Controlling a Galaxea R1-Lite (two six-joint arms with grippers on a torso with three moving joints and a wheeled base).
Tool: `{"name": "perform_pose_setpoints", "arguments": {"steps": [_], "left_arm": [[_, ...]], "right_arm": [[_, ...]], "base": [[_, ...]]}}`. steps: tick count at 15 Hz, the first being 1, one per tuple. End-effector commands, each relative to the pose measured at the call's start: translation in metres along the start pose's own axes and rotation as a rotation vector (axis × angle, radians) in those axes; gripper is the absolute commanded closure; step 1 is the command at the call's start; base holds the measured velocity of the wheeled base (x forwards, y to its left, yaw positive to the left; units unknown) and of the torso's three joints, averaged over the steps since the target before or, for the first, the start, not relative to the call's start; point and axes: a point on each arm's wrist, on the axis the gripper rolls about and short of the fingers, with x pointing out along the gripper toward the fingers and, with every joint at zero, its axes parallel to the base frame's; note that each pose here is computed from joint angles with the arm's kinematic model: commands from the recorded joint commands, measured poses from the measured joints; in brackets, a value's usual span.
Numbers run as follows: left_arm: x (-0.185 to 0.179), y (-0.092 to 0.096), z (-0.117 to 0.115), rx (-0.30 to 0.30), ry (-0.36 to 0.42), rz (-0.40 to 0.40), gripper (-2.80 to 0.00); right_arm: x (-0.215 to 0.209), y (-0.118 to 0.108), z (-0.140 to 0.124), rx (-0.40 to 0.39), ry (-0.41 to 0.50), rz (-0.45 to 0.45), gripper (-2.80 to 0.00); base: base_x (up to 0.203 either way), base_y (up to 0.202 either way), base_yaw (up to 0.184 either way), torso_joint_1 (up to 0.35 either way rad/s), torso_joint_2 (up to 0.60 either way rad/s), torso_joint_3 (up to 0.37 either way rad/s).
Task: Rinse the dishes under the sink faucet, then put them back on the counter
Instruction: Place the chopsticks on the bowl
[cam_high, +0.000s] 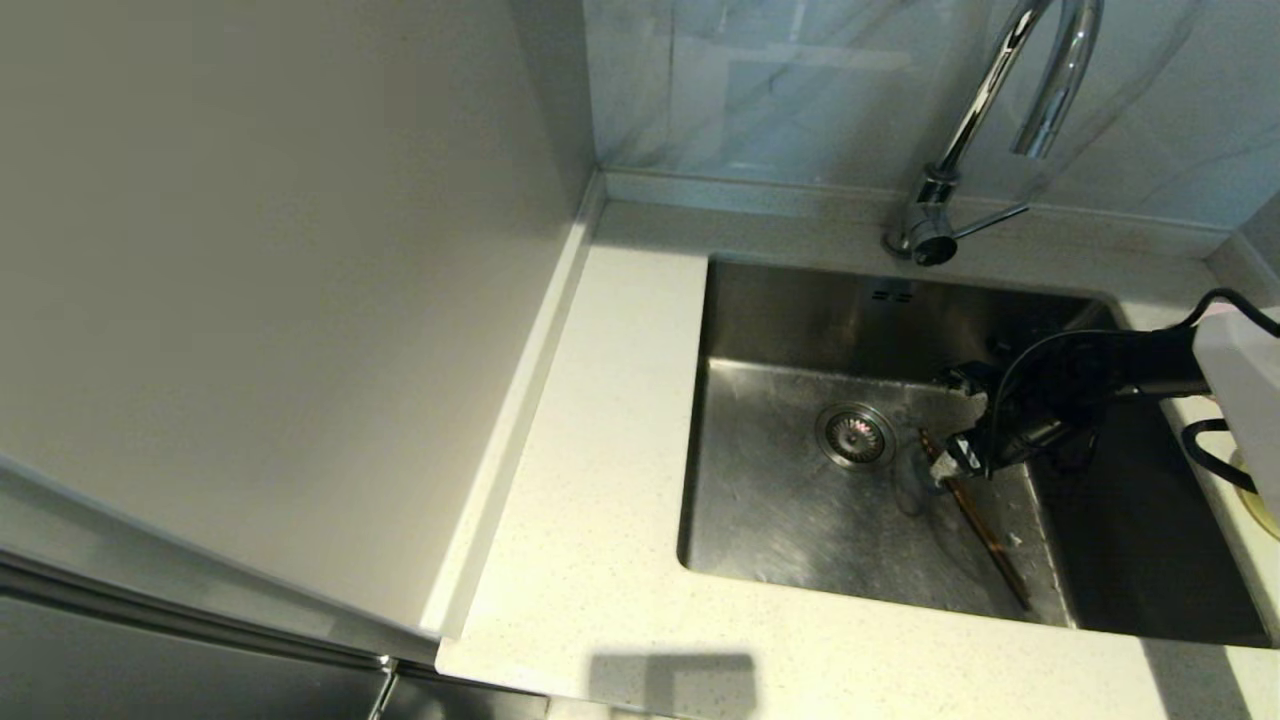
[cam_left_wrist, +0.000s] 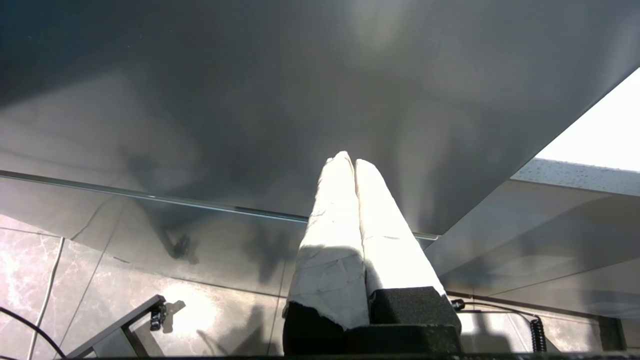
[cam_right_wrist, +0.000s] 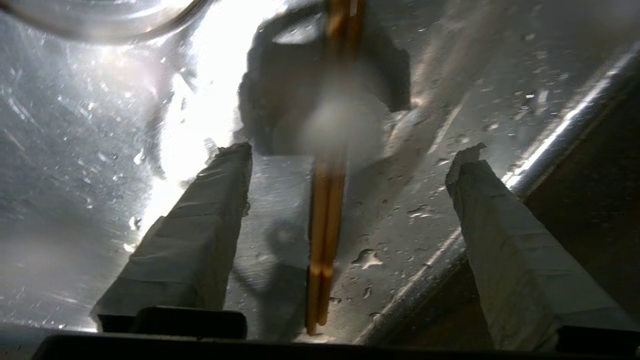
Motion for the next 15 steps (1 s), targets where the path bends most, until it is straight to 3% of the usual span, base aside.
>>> {"name": "perform_pose_setpoints", "arguments": {"steps": [1, 15], "left_arm": [[0.0, 0.0, 0.0, 0.0, -0.003, 0.001, 0.0], [0.0, 0.0, 0.0, 0.0, -0.003, 0.001, 0.0]], "right_arm": [[0.002, 0.004, -0.005, -0.007, 0.023, 0.011, -2.8], [0.034, 0.013, -0.01, -0.025, 0.019, 0.008, -2.8]], "base": [[0.0, 0.0, 0.0, 0.0, 0.0, 0.0], [0.0, 0.0, 0.0, 0.0, 0.0, 0.0]]}}
